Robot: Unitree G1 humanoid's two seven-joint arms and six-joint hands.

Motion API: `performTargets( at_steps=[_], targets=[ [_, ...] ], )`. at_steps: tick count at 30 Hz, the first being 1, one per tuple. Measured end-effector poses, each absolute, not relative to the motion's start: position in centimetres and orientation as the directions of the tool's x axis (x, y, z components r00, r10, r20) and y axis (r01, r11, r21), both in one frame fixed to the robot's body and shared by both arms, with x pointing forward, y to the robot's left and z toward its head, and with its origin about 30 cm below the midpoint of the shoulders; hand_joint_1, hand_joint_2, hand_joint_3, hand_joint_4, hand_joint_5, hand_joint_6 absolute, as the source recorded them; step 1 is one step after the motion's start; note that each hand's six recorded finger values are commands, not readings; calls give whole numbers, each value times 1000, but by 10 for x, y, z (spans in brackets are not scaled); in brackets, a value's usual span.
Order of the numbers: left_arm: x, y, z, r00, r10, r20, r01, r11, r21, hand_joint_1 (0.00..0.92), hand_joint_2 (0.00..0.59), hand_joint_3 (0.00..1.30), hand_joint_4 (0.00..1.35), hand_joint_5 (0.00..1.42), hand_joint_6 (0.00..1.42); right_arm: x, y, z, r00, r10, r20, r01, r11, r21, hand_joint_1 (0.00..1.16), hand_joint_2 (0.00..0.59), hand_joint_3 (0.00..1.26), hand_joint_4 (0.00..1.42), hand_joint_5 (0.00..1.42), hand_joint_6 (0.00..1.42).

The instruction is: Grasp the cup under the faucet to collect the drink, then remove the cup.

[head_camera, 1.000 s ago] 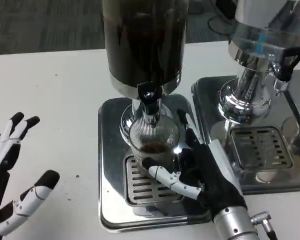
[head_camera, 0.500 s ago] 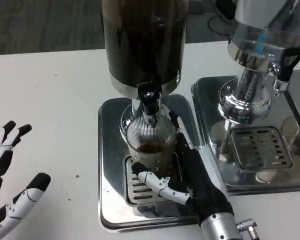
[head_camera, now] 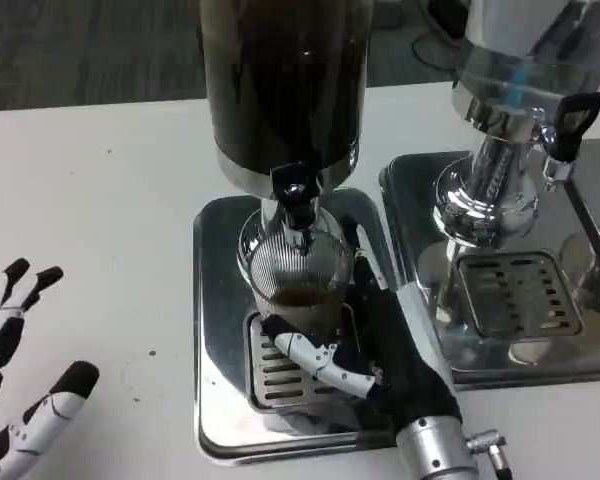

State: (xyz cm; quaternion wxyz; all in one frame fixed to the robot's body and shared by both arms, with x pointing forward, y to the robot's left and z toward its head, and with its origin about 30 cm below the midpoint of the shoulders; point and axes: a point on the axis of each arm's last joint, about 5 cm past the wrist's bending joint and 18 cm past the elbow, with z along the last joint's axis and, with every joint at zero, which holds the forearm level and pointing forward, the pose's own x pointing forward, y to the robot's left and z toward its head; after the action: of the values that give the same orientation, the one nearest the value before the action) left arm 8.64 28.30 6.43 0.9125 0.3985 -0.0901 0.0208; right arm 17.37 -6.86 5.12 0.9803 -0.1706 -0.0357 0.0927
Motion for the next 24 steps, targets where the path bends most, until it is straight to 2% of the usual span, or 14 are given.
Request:
performTargets(
  at_steps=[2, 7, 15, 24],
  targets=[
    [85, 283, 65, 983, -33, 181, -111, 681, 724, 0, 195, 150, 0, 139, 42, 175, -68, 51, 980, 196, 40, -171, 924, -343, 745, 157, 0, 2, 69, 254],
    [81, 285, 66, 984, -25, 179, -115, 676, 728, 0, 203, 155, 0, 143, 42, 179, -67, 51, 977, 208, 40, -181, 919, -349, 767, 158, 3, 111, 185, 341],
    [78, 286, 68, 983, -14, 185, -128, 671, 730, 0, 205, 156, 0, 144, 42, 181, -66, 49, 979, 200, 50, -170, 921, -351, 840, 157, 252, 309, 365, 568],
    [75, 286, 68, 983, -5, 184, -133, 672, 729, 0, 205, 156, 0, 144, 37, 180, -66, 48, 986, 151, 72, -116, 930, -349, 878, 163, 410, 421, 506, 748]
  ],
)
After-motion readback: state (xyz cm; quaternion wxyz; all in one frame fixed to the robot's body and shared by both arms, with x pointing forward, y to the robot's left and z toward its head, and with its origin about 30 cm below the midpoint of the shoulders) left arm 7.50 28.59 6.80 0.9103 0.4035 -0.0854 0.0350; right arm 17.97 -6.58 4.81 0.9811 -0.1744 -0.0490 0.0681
